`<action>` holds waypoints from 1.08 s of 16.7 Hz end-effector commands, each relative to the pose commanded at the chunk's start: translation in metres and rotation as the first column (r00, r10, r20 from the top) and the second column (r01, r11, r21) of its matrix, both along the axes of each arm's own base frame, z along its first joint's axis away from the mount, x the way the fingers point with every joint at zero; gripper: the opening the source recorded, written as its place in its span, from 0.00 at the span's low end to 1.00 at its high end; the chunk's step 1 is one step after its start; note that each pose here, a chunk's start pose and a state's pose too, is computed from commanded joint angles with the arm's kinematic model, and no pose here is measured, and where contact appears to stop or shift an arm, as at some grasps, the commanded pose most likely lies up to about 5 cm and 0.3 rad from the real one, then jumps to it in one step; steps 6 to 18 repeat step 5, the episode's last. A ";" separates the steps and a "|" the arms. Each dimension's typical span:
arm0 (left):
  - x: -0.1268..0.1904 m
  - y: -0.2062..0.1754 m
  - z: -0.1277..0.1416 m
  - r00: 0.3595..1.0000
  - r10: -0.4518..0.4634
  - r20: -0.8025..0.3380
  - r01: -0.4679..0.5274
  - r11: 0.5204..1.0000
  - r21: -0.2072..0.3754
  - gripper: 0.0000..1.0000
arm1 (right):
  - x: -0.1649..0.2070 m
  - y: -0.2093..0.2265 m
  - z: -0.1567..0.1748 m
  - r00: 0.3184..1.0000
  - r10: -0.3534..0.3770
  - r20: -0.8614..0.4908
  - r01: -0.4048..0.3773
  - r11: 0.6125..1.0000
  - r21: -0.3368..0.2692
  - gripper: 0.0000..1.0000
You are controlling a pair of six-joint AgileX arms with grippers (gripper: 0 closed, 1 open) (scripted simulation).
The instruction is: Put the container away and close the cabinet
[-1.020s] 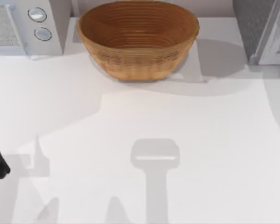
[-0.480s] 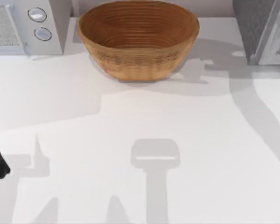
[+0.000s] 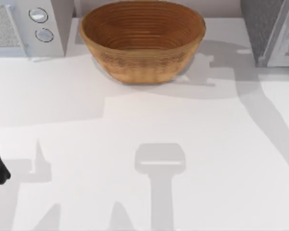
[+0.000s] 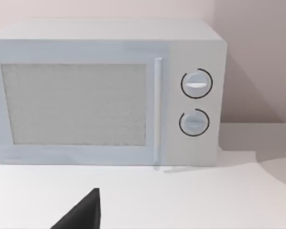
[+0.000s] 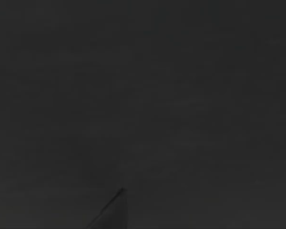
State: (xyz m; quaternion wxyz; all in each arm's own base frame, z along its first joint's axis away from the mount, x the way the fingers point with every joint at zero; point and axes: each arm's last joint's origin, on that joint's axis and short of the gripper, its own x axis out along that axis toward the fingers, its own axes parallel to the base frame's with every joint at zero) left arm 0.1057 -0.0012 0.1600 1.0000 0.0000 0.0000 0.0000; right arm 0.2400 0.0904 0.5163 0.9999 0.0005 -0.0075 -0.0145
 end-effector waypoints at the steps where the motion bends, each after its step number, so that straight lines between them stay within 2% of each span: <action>1: 0.000 0.000 0.000 1.000 0.000 0.000 0.000 1.000 0.000 1.00 | 0.009 0.001 -0.002 1.000 0.000 -0.008 0.000 1.000 -0.003 1.00; 5: 0.000 0.000 0.000 1.000 0.000 0.000 0.000 1.000 0.000 1.00 | 0.031 -0.001 -0.002 1.000 0.000 -0.005 0.000 1.000 -0.002 1.00; 18: 0.000 0.000 0.000 1.000 0.000 0.000 0.000 1.000 0.000 1.00 | 0.031 -0.001 -0.002 1.000 0.000 -0.005 0.000 1.000 -0.002 1.00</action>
